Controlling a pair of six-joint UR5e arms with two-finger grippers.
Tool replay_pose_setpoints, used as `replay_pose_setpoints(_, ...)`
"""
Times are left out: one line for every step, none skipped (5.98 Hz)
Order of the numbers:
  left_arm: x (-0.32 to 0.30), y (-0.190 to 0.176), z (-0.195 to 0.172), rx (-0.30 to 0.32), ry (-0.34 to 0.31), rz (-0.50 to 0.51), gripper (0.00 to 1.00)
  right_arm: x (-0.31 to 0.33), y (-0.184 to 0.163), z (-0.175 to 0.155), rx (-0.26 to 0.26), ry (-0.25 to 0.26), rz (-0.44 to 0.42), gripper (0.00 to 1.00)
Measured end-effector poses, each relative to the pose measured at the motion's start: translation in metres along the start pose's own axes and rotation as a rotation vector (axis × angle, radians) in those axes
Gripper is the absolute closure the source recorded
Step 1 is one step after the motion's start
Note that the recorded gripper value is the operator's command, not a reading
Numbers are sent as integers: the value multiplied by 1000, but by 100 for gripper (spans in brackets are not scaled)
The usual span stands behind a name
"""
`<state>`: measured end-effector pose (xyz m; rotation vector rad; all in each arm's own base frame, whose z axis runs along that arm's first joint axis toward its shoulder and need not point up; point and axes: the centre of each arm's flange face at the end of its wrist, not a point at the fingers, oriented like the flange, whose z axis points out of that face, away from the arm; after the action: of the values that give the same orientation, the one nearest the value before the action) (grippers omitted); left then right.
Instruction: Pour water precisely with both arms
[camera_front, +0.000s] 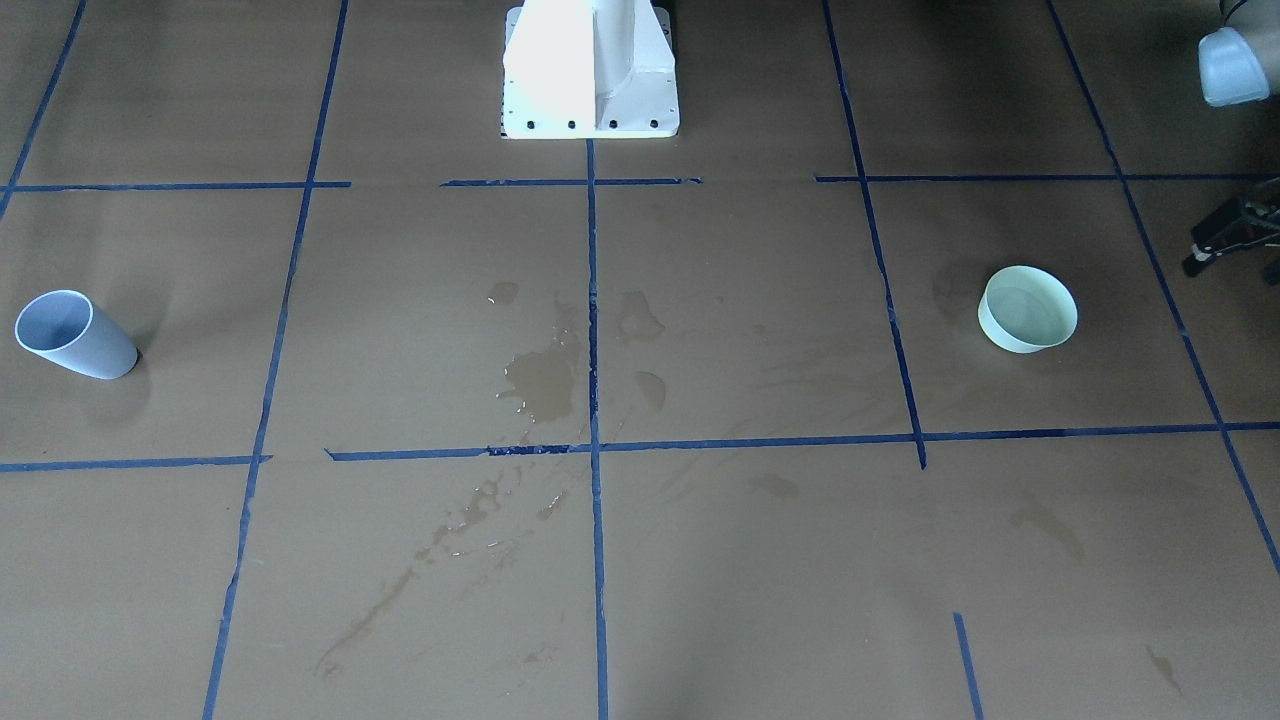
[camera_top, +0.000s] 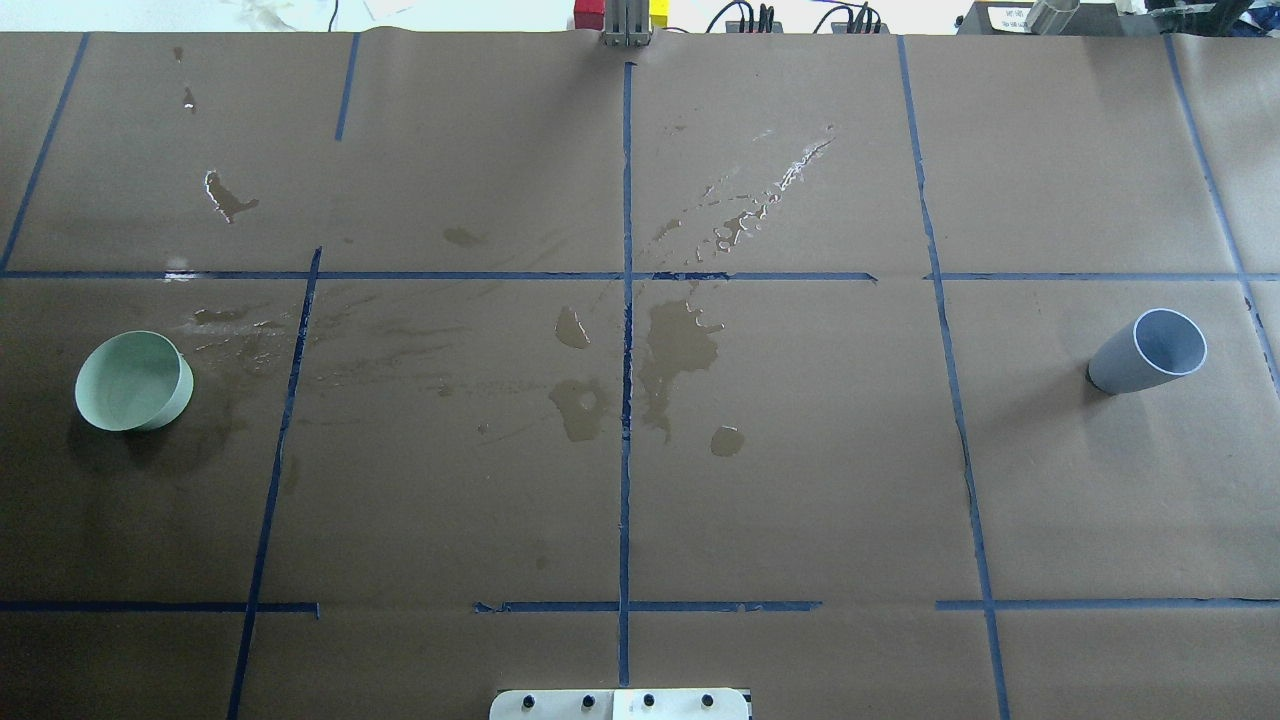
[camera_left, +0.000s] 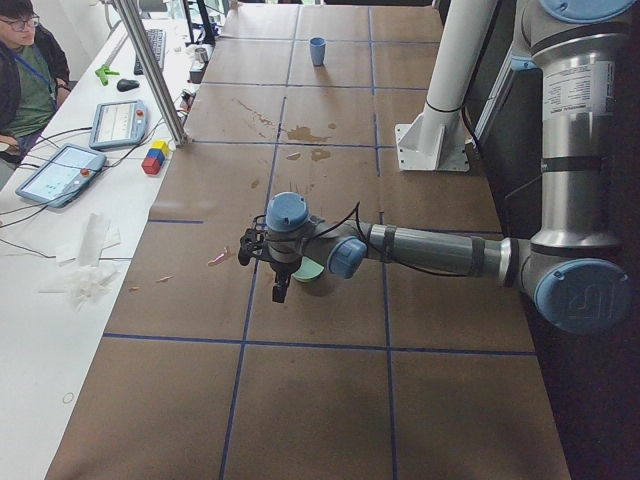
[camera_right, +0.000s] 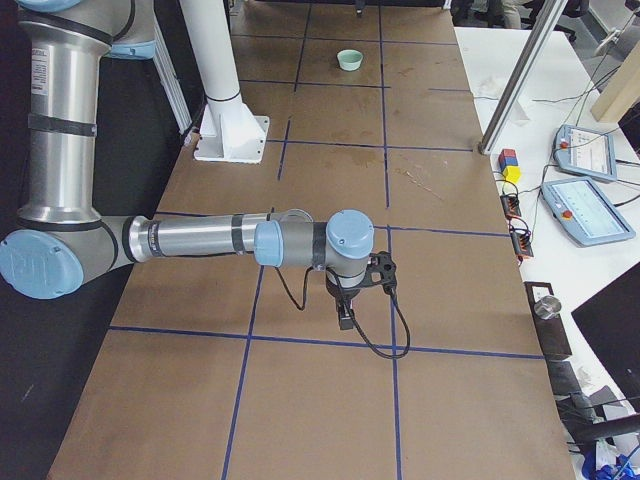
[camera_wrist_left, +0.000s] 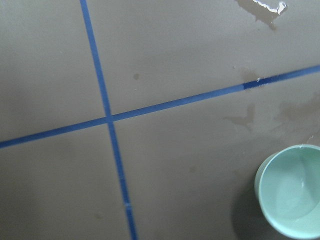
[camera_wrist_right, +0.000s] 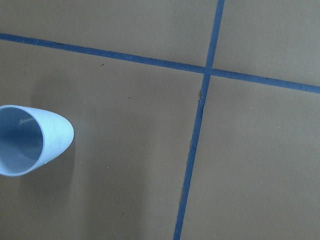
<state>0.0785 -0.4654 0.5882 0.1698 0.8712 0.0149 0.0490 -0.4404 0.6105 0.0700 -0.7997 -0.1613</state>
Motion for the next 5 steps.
replay_pose_setpoints(15, 13, 33, 24, 38, -58, 0, 0, 0, 0, 0, -1, 0, 0)
replay_pose_setpoints(33, 27, 66, 45, 52, -106, 0, 0, 0, 1, -1, -2, 1, 0)
replay_pose_setpoints(51, 40, 92, 54, 51, -133, 0, 0, 0, 1, -1, -2, 1, 0)
replay_pose_setpoints(60, 48, 108, 50, 44, -143, 4, 0, 0, 1, -2, -2, 0, 0)
replay_pose_setpoints(63, 54, 118, 37, 38, -142, 66, 1, 0, 1, -2, -1, 1, 0)
